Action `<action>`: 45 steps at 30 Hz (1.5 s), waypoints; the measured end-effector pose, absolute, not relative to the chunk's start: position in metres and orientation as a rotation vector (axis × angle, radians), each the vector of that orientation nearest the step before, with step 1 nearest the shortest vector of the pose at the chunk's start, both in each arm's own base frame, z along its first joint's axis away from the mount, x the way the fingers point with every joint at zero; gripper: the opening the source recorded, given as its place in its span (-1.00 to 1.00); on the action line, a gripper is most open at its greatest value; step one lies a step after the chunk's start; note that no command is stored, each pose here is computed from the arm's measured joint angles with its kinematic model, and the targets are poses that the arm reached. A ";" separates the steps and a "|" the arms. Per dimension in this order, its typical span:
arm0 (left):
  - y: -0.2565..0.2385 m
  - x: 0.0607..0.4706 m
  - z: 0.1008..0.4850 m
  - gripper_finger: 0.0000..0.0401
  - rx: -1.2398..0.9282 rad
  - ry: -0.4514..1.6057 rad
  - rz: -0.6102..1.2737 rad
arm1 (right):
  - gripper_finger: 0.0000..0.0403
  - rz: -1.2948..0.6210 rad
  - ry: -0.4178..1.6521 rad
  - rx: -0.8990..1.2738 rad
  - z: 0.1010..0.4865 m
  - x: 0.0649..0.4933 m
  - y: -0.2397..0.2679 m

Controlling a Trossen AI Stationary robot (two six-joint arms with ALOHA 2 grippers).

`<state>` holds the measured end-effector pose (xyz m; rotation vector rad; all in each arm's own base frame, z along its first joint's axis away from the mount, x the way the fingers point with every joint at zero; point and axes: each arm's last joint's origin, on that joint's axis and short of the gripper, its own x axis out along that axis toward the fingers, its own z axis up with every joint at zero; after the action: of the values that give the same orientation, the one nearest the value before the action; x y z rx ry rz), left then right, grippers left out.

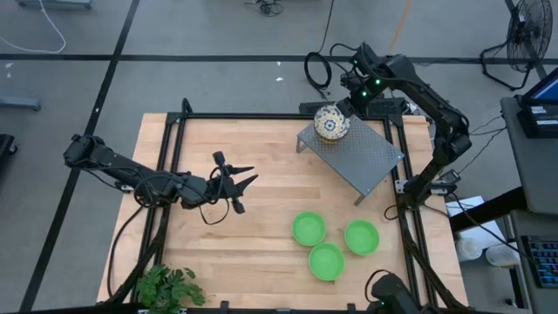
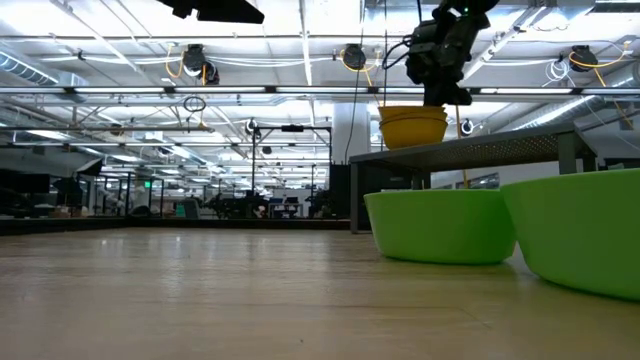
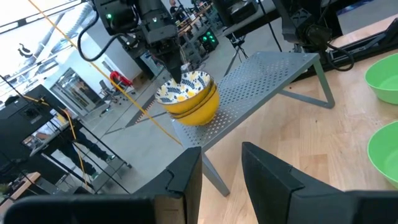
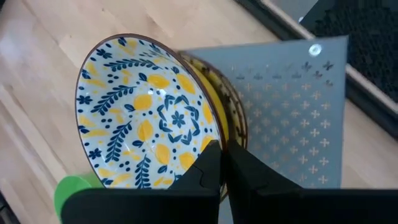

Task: Pick & Place Mini bowls
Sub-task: Stack the yellow bowl on the stacked yellow bowl on the shelf, then put the right green bowl on the shelf

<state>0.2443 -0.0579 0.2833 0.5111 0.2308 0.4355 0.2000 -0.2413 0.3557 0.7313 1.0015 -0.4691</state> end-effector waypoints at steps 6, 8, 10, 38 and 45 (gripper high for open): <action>-0.058 0.244 0.283 -0.41 0.511 0.231 0.435 | -1.00 -0.460 1.012 0.741 0.344 0.201 -0.242; -0.058 0.244 0.283 -0.41 0.511 0.231 0.435 | -1.00 -0.460 1.011 0.739 0.343 0.201 -0.243; -0.058 0.244 0.283 -0.41 0.511 0.231 0.435 | -1.00 -0.461 1.010 0.738 0.343 0.201 -0.243; -0.055 0.245 0.283 -0.41 0.503 0.233 0.448 | -0.56 -0.537 0.911 0.641 0.366 0.194 -0.233; -0.055 0.245 0.283 -0.41 0.505 0.238 0.447 | -0.49 -0.509 0.852 0.576 0.386 0.190 -0.212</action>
<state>0.2450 -0.0545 0.2828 0.5050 0.2375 0.4469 0.1896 -0.2116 0.3862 0.5758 0.8525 -0.5088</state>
